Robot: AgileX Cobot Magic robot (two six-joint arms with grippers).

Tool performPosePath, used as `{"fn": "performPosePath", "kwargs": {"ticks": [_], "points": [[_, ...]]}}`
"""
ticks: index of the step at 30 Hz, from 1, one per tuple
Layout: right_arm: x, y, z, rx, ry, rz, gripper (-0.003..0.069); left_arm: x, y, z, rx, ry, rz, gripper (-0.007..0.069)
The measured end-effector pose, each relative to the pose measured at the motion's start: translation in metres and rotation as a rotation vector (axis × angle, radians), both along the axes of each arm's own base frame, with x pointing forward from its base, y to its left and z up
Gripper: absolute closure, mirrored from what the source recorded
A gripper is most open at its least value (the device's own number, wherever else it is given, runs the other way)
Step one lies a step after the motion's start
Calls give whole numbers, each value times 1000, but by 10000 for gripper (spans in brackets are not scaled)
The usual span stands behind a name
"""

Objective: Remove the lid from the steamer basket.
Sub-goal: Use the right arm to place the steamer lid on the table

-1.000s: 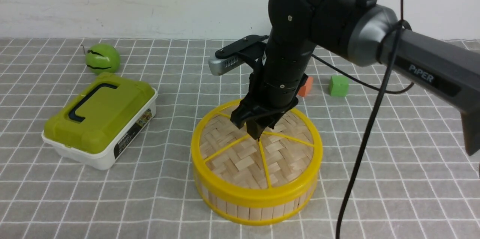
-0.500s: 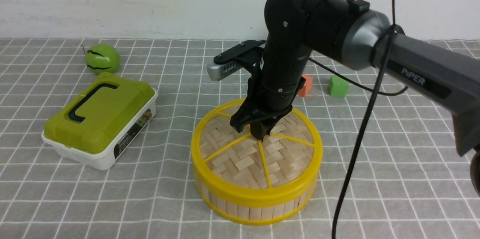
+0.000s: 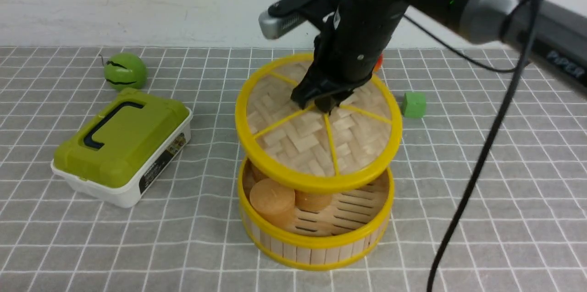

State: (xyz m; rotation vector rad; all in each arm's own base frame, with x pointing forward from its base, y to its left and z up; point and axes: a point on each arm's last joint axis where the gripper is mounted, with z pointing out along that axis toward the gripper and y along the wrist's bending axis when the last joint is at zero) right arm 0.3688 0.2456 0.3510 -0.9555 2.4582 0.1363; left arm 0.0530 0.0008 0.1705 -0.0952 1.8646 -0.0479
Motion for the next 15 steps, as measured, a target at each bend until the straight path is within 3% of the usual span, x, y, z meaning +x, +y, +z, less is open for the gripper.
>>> {"fn": "performPosePath", "kwargs": {"ticks": [4, 8, 11, 15], "points": [[-14, -28, 43, 15, -102, -54, 580, 0, 0, 0, 0, 0, 0, 386], [-23, -85, 62, 37, -110, -199, 580, 0, 0, 0, 0, 0, 0, 386], [-23, -126, 53, 24, -59, -306, 580, 0, 0, 0, 0, 0, 0, 386], [-19, -179, -8, -26, 157, -450, 580, 0, 0, 0, 0, 0, 0, 386]]}}
